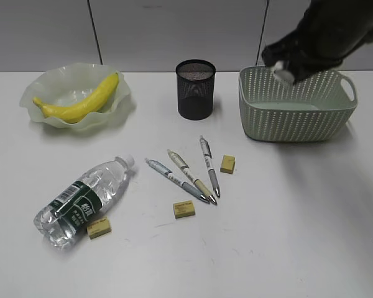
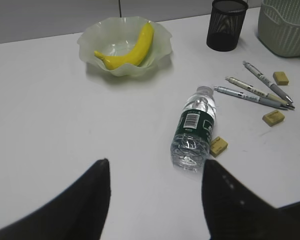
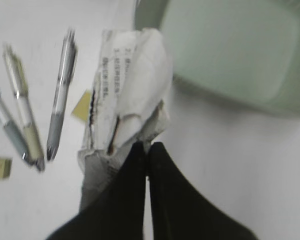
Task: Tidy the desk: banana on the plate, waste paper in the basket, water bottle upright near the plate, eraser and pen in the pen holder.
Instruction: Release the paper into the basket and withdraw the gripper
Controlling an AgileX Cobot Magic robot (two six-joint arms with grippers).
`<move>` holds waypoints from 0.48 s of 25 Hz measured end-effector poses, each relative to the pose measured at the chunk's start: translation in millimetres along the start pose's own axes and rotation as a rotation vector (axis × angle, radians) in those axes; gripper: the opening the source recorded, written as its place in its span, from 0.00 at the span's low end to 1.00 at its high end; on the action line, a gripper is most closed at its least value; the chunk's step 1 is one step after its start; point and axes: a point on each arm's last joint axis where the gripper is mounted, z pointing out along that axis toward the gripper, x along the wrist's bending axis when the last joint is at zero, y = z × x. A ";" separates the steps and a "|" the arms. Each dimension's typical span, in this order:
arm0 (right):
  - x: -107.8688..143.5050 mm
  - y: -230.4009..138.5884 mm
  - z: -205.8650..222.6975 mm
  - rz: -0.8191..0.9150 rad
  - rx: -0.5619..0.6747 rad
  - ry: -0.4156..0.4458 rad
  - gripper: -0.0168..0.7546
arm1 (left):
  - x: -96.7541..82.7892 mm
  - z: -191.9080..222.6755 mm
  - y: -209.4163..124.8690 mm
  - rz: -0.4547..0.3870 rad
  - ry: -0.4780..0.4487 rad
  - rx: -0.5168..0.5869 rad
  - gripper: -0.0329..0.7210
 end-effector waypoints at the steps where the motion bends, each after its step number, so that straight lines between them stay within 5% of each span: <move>1: -4.6 8.4 -4.7 -0.007 -0.055 -0.031 0.04 | 0.0 0.0 0.0 0.000 0.000 0.000 0.62; 5: -22.4 35.6 5.2 -0.002 -0.172 -0.094 0.04 | 0.0 0.0 0.0 0.000 0.000 0.000 0.62; 12: -54.5 43.2 86.7 0.054 -0.104 -0.130 0.04 | 0.0 0.0 0.0 0.000 0.000 0.000 0.62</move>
